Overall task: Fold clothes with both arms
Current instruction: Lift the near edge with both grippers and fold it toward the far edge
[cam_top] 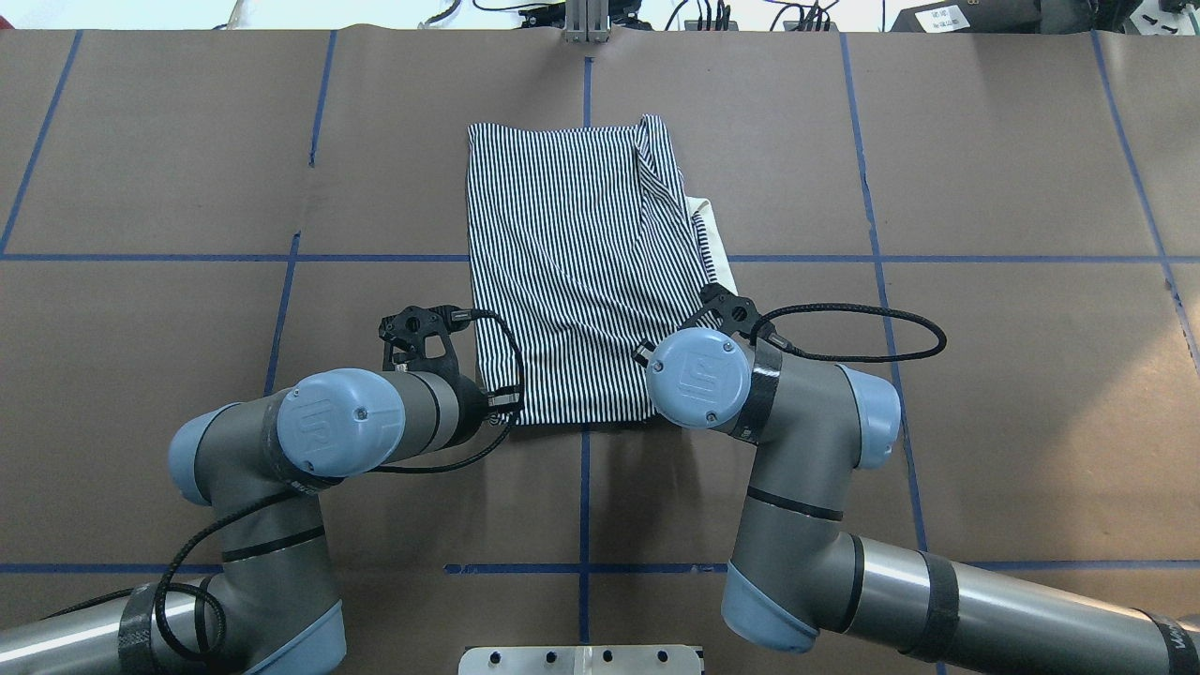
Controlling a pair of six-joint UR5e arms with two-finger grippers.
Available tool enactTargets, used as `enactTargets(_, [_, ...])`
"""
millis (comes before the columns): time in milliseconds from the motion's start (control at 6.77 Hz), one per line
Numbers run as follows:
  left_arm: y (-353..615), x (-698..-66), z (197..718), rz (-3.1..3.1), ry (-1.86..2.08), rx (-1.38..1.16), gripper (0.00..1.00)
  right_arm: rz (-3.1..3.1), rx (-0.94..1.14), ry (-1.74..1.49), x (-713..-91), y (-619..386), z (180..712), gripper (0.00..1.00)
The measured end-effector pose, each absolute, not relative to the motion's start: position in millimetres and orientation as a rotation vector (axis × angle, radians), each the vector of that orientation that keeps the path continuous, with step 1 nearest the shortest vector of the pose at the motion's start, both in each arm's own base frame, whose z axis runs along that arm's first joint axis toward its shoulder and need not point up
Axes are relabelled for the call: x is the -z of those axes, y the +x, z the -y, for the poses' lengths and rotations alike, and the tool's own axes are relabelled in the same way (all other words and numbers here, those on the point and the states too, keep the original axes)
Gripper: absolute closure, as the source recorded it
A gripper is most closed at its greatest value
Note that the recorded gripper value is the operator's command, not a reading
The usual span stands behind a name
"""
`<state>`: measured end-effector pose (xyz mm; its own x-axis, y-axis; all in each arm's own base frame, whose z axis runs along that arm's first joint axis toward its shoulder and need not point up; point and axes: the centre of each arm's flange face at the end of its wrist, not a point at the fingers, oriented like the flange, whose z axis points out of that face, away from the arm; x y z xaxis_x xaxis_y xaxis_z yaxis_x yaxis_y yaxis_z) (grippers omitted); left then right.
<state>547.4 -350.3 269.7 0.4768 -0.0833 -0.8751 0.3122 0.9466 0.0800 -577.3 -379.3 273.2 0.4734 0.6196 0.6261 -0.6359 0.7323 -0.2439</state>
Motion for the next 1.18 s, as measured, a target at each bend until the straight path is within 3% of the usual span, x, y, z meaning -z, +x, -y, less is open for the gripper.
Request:
enactTargets(295, [517, -243, 344, -1.064, 0.250, 0.241, 1.00, 0.806, -0.763, 0.025, -250, -561, 369, 1.00])
enactTargets(739, [403, -161, 293, -1.034, 0.195, 0.218, 1.00, 0.884, -0.729, -0.031, -165, -489, 269, 1.00])
enactTargets(1182, [397, -158, 289, -0.962, 0.170, 0.189, 1.00, 0.854, -0.713, -0.016, -150, -480, 241, 1.00])
